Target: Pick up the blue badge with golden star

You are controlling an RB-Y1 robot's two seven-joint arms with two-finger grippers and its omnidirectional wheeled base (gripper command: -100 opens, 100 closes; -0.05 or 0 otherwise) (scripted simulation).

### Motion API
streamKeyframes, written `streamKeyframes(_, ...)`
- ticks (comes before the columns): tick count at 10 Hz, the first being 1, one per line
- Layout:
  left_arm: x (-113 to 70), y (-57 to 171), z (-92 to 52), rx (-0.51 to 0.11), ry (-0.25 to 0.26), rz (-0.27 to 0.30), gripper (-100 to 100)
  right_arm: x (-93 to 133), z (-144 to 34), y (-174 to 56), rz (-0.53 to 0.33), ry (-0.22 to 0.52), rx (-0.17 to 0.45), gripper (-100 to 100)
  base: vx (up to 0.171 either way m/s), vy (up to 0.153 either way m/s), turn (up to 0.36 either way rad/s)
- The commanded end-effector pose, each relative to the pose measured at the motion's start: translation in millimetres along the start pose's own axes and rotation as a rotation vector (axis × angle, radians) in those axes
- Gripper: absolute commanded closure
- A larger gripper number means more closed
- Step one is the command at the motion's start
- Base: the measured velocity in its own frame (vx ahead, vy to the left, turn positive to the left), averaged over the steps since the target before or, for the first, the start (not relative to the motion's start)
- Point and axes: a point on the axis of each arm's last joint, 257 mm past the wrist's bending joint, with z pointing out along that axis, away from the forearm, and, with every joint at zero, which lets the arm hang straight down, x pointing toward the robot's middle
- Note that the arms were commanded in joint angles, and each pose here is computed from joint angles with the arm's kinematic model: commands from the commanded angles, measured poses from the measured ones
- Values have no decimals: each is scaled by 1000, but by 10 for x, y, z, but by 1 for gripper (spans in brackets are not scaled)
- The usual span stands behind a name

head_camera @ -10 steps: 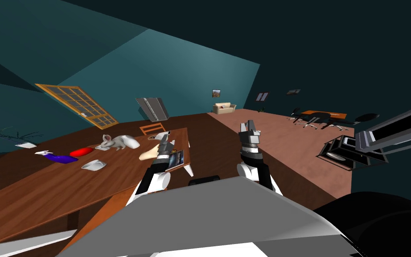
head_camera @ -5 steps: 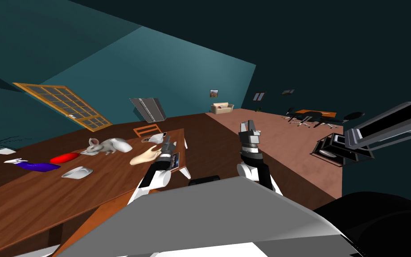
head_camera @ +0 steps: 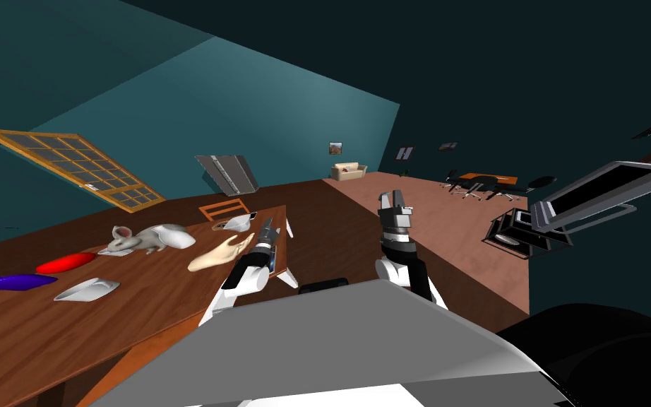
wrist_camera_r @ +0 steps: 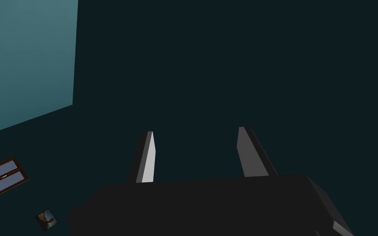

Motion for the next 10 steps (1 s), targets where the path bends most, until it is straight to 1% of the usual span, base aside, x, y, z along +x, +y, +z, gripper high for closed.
streamKeyframes(1,-11,130,31,-48,-4,2,-100,0,0,0,0,0,0,0,48,-64,-38)
streamKeyframes(2,-94,242,68,-83,-13,8,-100,0,0,0,0,0,0,0,54,-69,-86)
streamKeyframes(3,-95,317,61,-113,-14,8,-100,0,0,0,0,0,0,0,50,-57,-32)
streamKeyframes(4,-195,425,91,-147,-25,17,-100,0,0,0,0,0,0,0,75,-59,-66)
streamKeyframes(5,-196,494,80,-174,-25,17,-100,0,0,0,0,0,0,0,65,-44,-26)
streamKeyframes(6,-314,618,98,-215,-39,27,-100,0,0,0,0,0,0,0,78,-60,-57)
streamKeyframes(7,-314,688,82,-243,-39,26,-100,0,0,0,0,0,0,0,64,-55,-29)
streamKeyframes(8,-314,705,77,-250,-39,26,-100,0,0,0,0,0,0,0,23,-20,4)
streamKeyframes(9,-449,851,76,-302,-55,37,-100,0,0,0,0,0,0,0,47,-30,-63)
streamKeyframes(10,-449,897,61,-321,-54,37,-100,0,0,0,0,0,0,0,59,-25,-26)
